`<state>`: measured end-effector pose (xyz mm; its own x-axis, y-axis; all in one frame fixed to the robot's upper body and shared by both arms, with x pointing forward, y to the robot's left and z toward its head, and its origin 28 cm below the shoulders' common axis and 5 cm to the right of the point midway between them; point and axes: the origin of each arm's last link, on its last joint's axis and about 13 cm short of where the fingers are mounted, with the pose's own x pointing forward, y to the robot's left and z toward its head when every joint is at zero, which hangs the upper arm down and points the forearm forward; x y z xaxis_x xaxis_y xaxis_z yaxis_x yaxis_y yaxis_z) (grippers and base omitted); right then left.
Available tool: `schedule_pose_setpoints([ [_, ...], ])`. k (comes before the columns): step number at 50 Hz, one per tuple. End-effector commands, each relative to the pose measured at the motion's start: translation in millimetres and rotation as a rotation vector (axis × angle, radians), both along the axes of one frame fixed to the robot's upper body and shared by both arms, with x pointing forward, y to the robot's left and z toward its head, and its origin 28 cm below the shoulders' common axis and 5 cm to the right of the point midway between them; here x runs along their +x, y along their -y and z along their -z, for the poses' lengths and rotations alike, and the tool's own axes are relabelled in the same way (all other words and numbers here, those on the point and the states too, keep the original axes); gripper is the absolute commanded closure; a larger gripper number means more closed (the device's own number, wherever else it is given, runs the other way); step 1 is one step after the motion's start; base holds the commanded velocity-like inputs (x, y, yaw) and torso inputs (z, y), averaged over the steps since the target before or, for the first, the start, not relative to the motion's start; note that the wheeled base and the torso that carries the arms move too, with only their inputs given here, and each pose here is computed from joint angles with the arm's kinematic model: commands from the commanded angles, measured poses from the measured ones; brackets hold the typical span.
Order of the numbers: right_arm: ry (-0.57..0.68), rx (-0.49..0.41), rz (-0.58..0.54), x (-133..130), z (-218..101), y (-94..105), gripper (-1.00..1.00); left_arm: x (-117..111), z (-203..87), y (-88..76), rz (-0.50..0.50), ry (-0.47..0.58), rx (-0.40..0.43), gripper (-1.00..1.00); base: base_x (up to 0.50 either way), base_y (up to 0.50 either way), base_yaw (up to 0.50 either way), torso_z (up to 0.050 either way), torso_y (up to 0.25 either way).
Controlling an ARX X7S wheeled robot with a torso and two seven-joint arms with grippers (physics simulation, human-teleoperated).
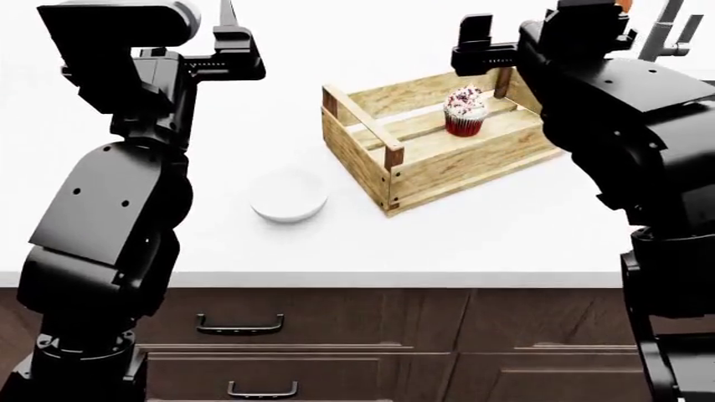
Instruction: Move the fresh-baked cupcake off the tray onto the counter, and place the bowl used for mixing into the sink.
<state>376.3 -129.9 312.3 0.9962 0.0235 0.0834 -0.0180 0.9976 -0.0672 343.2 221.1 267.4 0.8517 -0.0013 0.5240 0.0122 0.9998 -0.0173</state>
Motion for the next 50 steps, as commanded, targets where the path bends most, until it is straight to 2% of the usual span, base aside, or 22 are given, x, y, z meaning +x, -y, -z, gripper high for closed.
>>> schedule_pose_setpoints([
  [1,-0.006,-0.019,-0.017,3.4,-1.8,-2.4,-1.0,0.8,-0.1,-0.1,0.0,0.004,0.001,-1.0,0.0,0.0,0.0,0.0,0.0],
  [23,-0.008,-0.023,-0.049,3.2,-2.6,-4.4,-1.0,1.2,-3.6,-0.5,0.016,-0.01,0.009,-1.0,0.0,0.0,0.0,0.0,0.0],
  [25,-0.002,-0.018,-0.051,1.9,-2.5,-3.9,-1.0,4.7,-13.9,-2.8,0.032,-0.029,-0.018,-1.0,0.0,0.0,0.0,0.0,0.0],
  [26,0.0,-0.017,-0.053,1.3,-2.1,-3.9,-1.0,7.0,-16.3,-3.3,0.051,-0.069,-0.059,-1.0,0.0,0.0,0.0,0.0,0.0],
  [27,0.001,-0.013,-0.057,0.4,-0.2,-3.4,-1.0,11.4,-23.2,-4.4,0.084,-0.126,-0.134,-1.0,0.0,0.0,0.0,0.0,0.0],
  [29,0.0,-0.007,-0.064,0.0,1.7,-2.8,-1.0,21.1,-33.9,-6.6,0.085,-0.135,-0.114,-1.0,0.01,0.0,0.0,0.0,0.0],
  [32,0.0,-0.003,-0.066,-5.4,0.5,-2.4,-1.0,32.3,-46.8,-7.2,0.112,-0.14,-0.128,-1.0,0.01,0.0,0.0,0.0,0.0],
  [38,-0.01,0.004,-0.07,-3.9,3.2,-2.0,-1.0,42.4,-57.0,-6.3,0.14,-0.141,-0.161,-1.0,0.01,0.0,0.0,0.0,0.0],
  [46,-0.008,-0.001,-0.076,-14.5,-0.3,-3.8,-1.0,43.8,-59.8,-5.0,0.149,-0.12,-0.143,-1.0,0.07,0.0,0.0,0.0,0.0],
  [50,-0.009,0.002,-0.078,-4.8,4.3,-2.1,-1.0,43.2,-58.3,-4.9,0.149,-0.116,-0.146,-1.0,0.12,0.0,0.0,0.0,0.0],
])
